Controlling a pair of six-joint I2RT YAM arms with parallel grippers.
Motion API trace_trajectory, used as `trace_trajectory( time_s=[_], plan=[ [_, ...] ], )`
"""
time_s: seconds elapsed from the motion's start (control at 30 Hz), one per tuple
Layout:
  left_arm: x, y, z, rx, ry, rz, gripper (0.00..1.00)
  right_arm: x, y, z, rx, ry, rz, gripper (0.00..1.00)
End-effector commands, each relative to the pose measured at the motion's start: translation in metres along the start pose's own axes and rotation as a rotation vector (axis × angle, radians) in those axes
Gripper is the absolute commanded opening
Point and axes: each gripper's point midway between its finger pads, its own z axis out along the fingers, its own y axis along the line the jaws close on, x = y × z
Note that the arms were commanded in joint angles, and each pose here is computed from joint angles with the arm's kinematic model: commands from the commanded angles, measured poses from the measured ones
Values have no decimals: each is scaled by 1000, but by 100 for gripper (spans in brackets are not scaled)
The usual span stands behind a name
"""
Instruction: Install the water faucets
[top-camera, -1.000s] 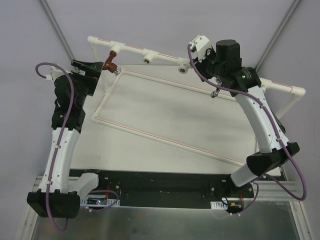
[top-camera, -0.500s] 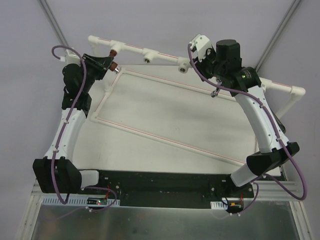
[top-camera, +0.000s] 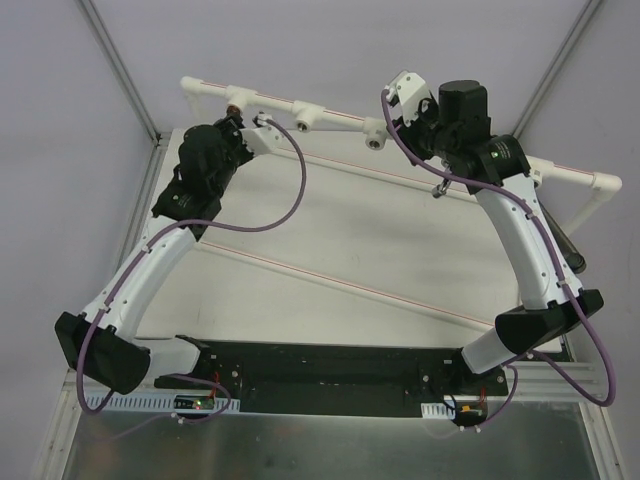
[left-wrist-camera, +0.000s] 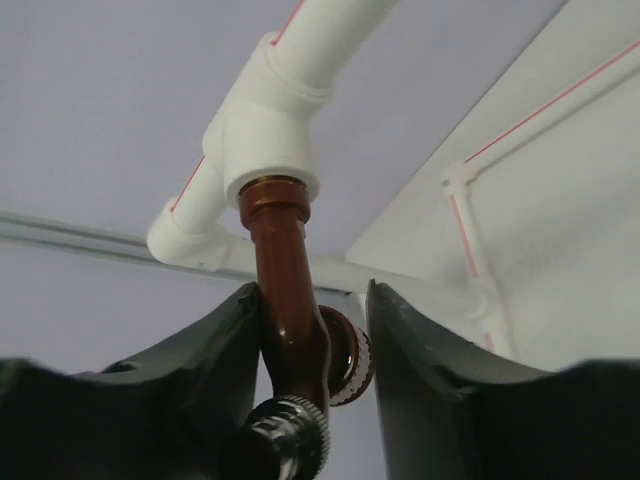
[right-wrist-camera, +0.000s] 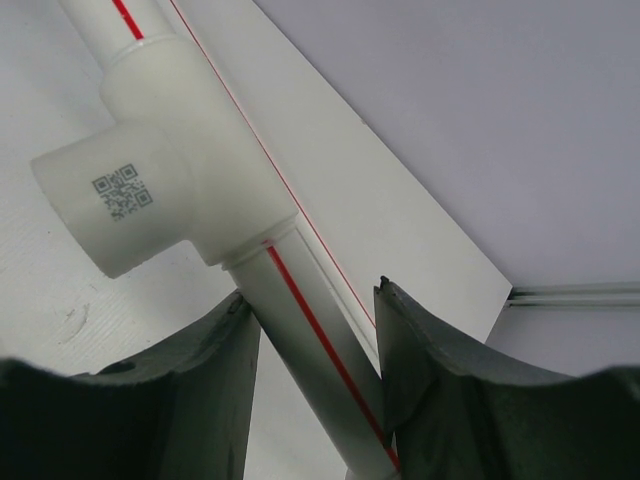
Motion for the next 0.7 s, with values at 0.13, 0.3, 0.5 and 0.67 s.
trace_trajectory(
  time_s=[0.13, 0.3, 0.5, 0.67],
  plan=[
    [-95, -12, -43, 130, -375, -115, 94, 17, 40, 33, -110, 75, 121, 0],
    [-116, 34, -75, 57, -441, -578, 99, 16, 40, 33, -113, 71, 120, 0],
    [-43, 89, -81, -211, -201, -1325, 99, 18, 42, 34, -120, 77, 125, 0],
    [-15, 95, -94, -279, -208, -1745, 99, 21, 43, 36, -120, 87, 126, 0]
  ],
)
